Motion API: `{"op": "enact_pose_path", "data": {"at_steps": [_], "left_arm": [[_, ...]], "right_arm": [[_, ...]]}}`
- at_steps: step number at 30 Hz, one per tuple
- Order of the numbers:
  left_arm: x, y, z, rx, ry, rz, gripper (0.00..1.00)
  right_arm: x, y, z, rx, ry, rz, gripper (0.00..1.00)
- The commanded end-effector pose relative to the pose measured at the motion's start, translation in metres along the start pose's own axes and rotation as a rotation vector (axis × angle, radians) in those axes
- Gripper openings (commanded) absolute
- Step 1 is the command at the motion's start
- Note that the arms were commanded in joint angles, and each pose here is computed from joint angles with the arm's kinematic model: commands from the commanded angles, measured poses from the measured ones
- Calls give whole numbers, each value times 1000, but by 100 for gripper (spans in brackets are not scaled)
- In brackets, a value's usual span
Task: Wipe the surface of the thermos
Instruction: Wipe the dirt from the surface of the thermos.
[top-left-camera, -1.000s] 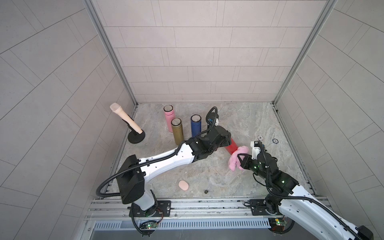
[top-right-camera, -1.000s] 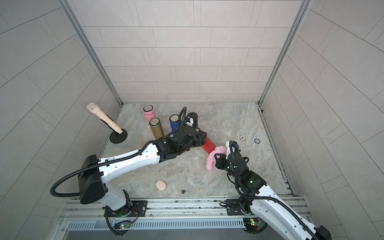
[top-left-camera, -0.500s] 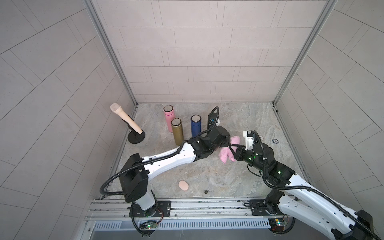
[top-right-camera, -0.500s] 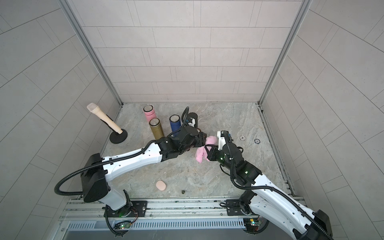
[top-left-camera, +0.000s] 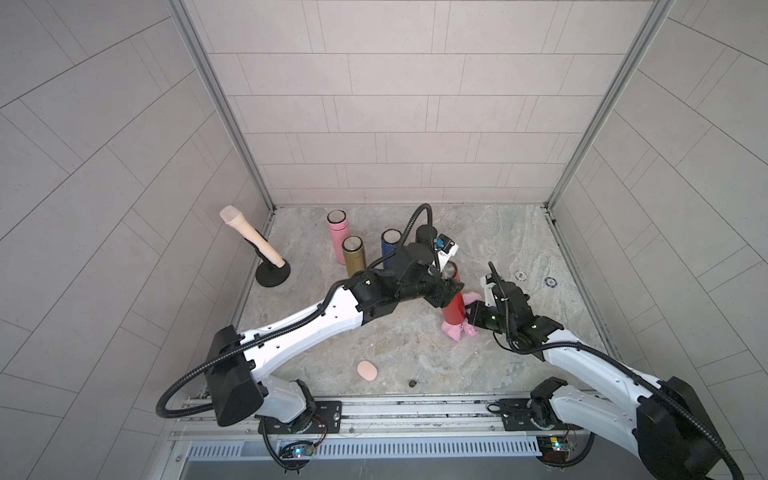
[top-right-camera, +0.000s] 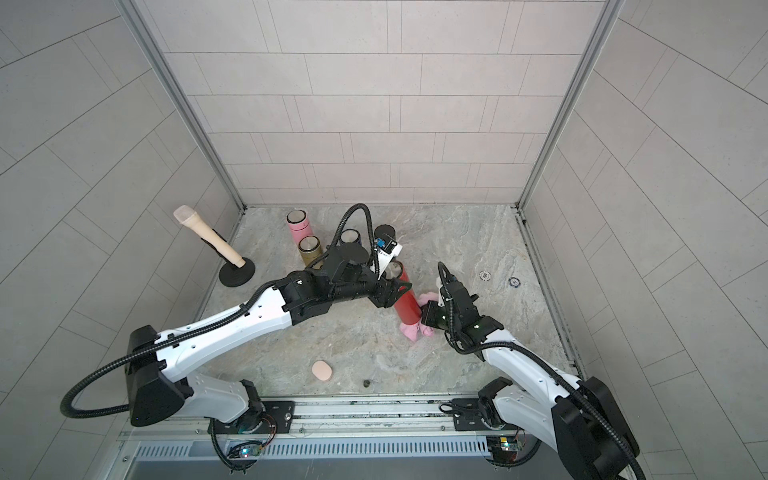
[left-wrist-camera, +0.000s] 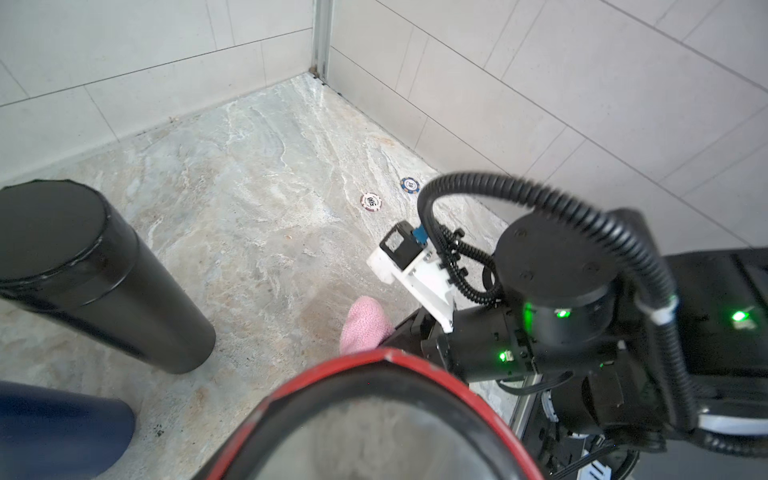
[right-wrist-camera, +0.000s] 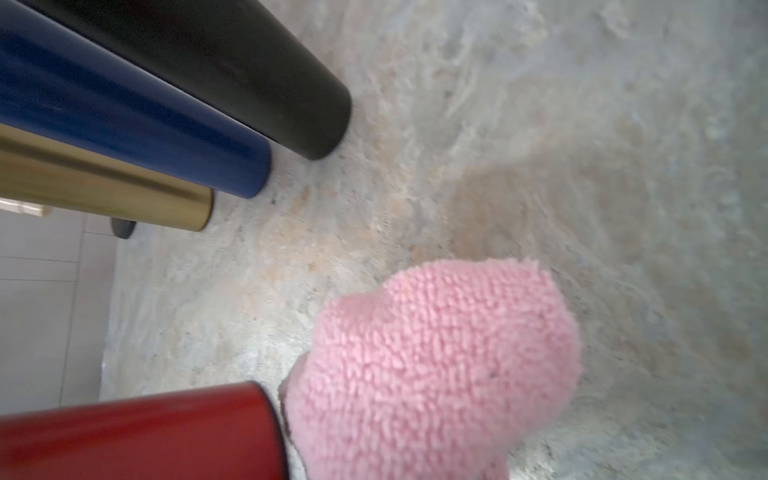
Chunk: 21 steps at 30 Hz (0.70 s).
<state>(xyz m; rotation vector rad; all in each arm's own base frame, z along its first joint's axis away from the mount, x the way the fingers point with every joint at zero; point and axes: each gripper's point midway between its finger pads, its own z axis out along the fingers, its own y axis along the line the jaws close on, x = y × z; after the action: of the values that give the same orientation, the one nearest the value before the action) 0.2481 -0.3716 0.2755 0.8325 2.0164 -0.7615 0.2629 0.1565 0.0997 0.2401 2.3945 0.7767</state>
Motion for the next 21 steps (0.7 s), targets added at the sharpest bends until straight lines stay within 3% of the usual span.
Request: {"op": "enact_pose_path", "data": {"at_steps": [1,4,8,16,21], "left_arm": [[-2,1,-1,-3,-17,132,0],[2,7,-2,-40,-16,157,0],[3,6,-3,-29,-17,166,0],[3,-6,3,52,-91,153,0],[9,-6,8,59,-82,160,0]], "right_arm": [[-33,32,-25,-73,-103,-74,0],[-35,25,-40,-7,-92,-109,0],[-33,40,-48,-90,-82,-96,0],[-57,118,-81,-490,-151,-58,0],[-78,140,-102,-600,-192,-26,0]]}}
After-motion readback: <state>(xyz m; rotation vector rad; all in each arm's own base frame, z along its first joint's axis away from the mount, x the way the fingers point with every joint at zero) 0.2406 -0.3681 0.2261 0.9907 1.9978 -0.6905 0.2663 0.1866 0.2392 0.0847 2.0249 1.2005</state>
